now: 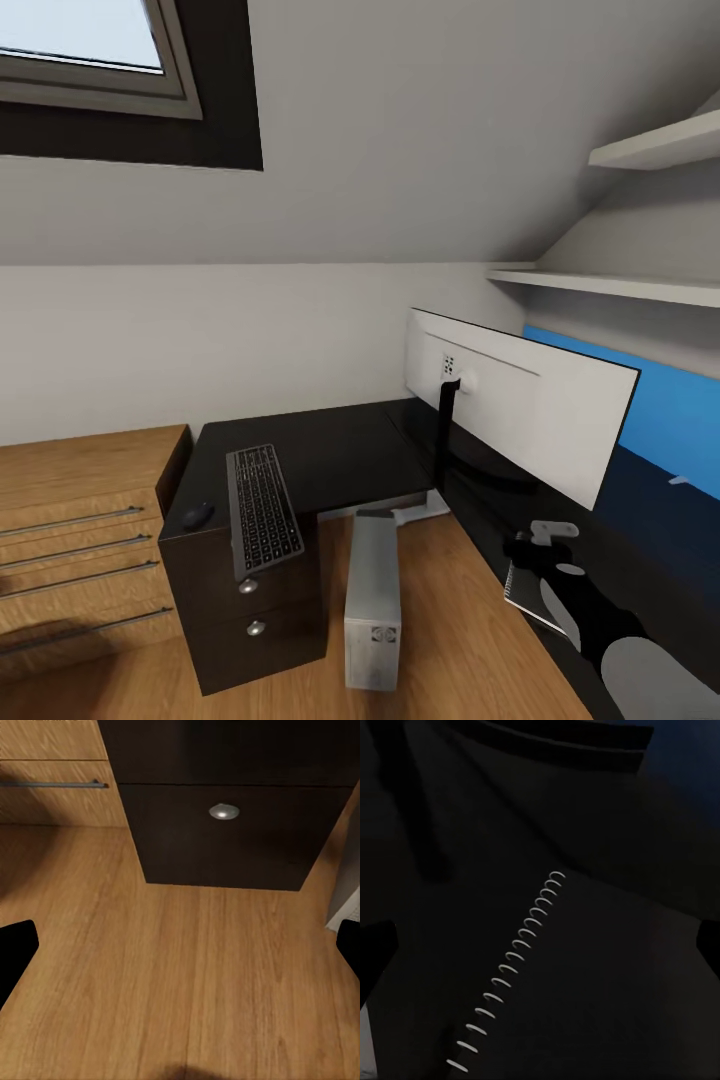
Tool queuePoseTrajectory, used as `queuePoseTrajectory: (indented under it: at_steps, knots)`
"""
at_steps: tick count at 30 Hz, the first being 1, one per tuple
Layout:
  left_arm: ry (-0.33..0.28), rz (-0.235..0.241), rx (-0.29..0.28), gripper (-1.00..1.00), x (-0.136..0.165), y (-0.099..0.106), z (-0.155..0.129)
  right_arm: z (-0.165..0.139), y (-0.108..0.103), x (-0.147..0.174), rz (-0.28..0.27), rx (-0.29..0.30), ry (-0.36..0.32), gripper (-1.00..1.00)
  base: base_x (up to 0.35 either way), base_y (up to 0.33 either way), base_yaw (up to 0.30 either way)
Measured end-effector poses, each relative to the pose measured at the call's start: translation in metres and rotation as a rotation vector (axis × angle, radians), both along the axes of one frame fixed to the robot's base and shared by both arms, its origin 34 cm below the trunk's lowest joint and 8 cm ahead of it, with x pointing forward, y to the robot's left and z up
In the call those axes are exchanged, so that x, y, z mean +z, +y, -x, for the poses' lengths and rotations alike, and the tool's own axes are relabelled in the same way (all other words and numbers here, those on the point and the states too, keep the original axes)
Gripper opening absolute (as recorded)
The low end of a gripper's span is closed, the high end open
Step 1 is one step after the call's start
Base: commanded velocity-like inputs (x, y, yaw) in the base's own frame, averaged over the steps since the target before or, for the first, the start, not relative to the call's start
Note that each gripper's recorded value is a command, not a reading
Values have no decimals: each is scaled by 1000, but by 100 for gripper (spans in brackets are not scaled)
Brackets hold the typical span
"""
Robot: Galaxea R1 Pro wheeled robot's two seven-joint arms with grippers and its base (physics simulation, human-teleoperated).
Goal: In the bedroom, organize the workspace by keeping the computer under the desk, ensuring the monitor is on the desk, placing the keyboard on the desk next to the monitor, placing the mouse on the desk next to the keyboard, moving the folder from the swivel chair onto the desk next to the mouse, stacking the notebook on top of the folder with the pen on top of the notebook, and positioning the swivel chair next to the desk.
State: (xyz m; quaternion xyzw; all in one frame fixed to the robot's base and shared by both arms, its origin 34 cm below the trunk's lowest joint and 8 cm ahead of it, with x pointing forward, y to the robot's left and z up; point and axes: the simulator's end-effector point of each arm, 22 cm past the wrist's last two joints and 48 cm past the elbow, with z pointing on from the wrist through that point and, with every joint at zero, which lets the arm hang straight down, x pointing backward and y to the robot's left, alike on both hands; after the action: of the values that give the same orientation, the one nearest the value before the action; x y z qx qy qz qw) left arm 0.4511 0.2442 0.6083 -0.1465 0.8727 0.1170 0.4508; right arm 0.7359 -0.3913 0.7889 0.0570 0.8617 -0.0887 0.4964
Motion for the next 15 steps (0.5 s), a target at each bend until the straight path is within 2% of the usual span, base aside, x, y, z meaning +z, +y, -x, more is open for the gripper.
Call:
queuePoseTrajectory:
  at_steps: [15]
  knots:
    - [1, 1, 0, 100, 0, -1, 0, 1, -3, -1, 1, -6, 5, 100, 0, 0, 0]
